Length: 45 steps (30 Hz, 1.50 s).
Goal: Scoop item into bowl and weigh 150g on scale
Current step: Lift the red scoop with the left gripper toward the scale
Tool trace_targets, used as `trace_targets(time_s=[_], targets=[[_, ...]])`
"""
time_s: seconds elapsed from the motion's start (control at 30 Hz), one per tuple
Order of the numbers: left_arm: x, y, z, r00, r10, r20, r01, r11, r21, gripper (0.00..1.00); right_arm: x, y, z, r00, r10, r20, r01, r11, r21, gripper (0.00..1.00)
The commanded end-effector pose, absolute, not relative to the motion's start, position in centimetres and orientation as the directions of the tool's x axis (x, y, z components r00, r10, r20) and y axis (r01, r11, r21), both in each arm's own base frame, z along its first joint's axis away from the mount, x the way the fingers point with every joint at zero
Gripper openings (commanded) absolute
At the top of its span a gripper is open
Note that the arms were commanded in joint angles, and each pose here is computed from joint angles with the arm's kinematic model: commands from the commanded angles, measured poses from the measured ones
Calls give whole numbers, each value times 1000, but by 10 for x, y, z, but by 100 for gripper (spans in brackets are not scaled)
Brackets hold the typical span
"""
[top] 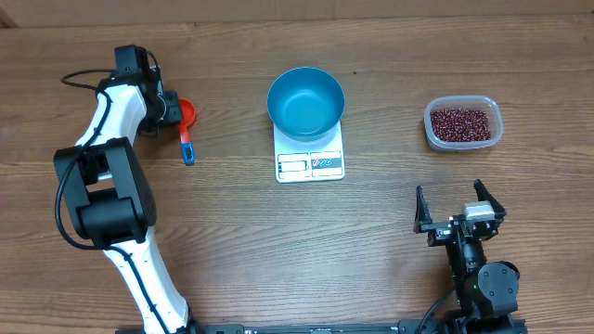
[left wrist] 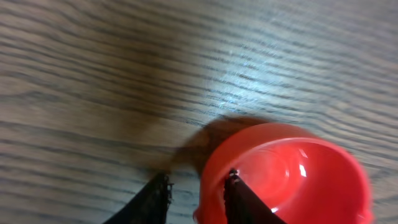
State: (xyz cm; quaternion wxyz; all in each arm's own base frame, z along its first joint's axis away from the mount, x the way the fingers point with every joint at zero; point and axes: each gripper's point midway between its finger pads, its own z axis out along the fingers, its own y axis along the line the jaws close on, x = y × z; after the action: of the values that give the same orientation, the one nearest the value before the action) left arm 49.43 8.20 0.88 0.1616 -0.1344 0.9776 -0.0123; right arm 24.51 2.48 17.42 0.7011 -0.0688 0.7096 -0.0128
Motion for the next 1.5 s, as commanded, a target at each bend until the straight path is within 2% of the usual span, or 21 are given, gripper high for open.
trace_targets(time_s=[0.0,0.13,0.33,0.53,0.7,0.87,1.07,1.2,1.33,1.47], targets=[[497,74,-7,-926,-244,-289,-234,970,-69,25,246,24,170,-13,-118,-993,-75,990,-116,100],[495,67,-14,-935,-233,-269,-223,973,-68,5,246,24,170,-13,-118,-993,-75,990,-116,100],[494,64,-2,-930,-248,-271,-237,969,-73,4,246,24,170,-13,-118,-993,-75,990,-116,100],[496,64,60,-867,-378,-325,-356,926,-128,4,246,24,170,-13,-118,-993,-75,990,-116,100],[476,56,144,-692,-640,-333,-572,768,-289,4,246,24,170,-13,-118,-993,-75,990,-116,100],[442,31,211,-484,-858,-170,-716,500,-487,4,246,24,170,-13,-118,-993,-75,990,-116,100],[407,-4,250,-441,-896,45,-741,336,-581,5,246,24,170,-13,-118,-993,-75,990,-116,100],[395,-29,256,-501,-852,148,-730,325,-600,4,246,26,173,-1,-115,-993,-84,990,-115,100],[386,-49,251,-540,-824,172,-732,359,-579,4,242,48,168,-10,-107,-994,-212,972,-102,100],[381,-76,248,-619,-775,128,-688,455,-566,4,242,50,166,-74,143,-987,-216,964,156,100]])
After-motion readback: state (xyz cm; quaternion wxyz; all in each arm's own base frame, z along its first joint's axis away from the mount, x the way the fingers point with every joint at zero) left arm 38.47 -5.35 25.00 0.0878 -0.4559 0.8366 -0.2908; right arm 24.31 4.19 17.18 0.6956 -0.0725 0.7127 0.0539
